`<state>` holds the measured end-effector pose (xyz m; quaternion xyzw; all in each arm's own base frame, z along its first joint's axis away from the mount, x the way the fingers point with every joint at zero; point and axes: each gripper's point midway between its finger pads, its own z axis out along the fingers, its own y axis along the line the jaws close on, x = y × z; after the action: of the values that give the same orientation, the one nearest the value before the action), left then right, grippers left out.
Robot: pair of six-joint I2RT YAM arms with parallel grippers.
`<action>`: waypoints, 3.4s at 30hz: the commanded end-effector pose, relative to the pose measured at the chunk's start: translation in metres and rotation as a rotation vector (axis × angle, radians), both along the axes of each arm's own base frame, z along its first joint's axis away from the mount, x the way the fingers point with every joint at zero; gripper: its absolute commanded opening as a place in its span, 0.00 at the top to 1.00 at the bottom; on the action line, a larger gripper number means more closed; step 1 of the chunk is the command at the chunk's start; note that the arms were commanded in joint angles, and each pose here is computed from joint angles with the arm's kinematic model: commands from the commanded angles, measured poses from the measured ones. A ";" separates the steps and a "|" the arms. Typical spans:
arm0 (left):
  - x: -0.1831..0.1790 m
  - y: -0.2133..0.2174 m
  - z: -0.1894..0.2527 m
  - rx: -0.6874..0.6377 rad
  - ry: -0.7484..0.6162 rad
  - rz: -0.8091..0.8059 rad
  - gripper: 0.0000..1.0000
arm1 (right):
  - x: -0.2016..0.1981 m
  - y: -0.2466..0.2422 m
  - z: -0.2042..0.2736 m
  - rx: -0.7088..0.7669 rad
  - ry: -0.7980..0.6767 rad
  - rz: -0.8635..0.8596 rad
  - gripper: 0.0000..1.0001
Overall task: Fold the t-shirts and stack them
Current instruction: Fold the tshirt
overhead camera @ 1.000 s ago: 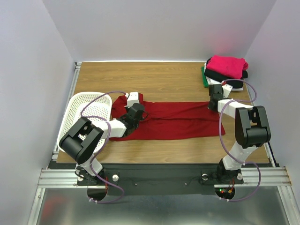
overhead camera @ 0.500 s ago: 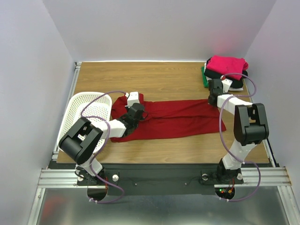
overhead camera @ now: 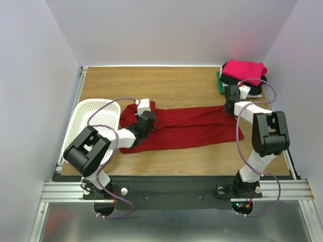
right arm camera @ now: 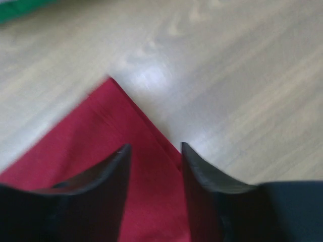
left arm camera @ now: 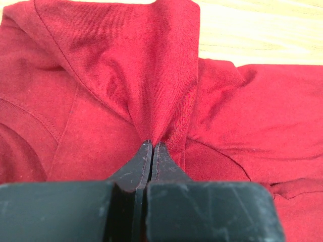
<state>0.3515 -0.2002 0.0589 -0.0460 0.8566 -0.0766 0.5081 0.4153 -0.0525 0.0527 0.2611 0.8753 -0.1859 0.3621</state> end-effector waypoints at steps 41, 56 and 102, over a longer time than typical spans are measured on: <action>-0.008 -0.018 0.025 -0.068 -0.064 -0.033 1.00 | -0.038 -0.011 0.016 -0.017 0.035 0.002 0.99; -0.013 -0.019 0.028 -0.073 -0.073 -0.031 1.00 | -0.034 -0.030 0.035 -0.095 0.029 -0.039 0.99; 0.023 -0.015 0.088 -0.038 -0.185 0.038 0.27 | -0.031 0.031 0.082 0.091 -0.187 0.169 0.26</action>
<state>0.3433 -0.2213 0.1308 -0.0514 0.8175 -0.1175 0.5615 0.3654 -0.0503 0.1315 0.2513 0.8604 -0.1544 0.4156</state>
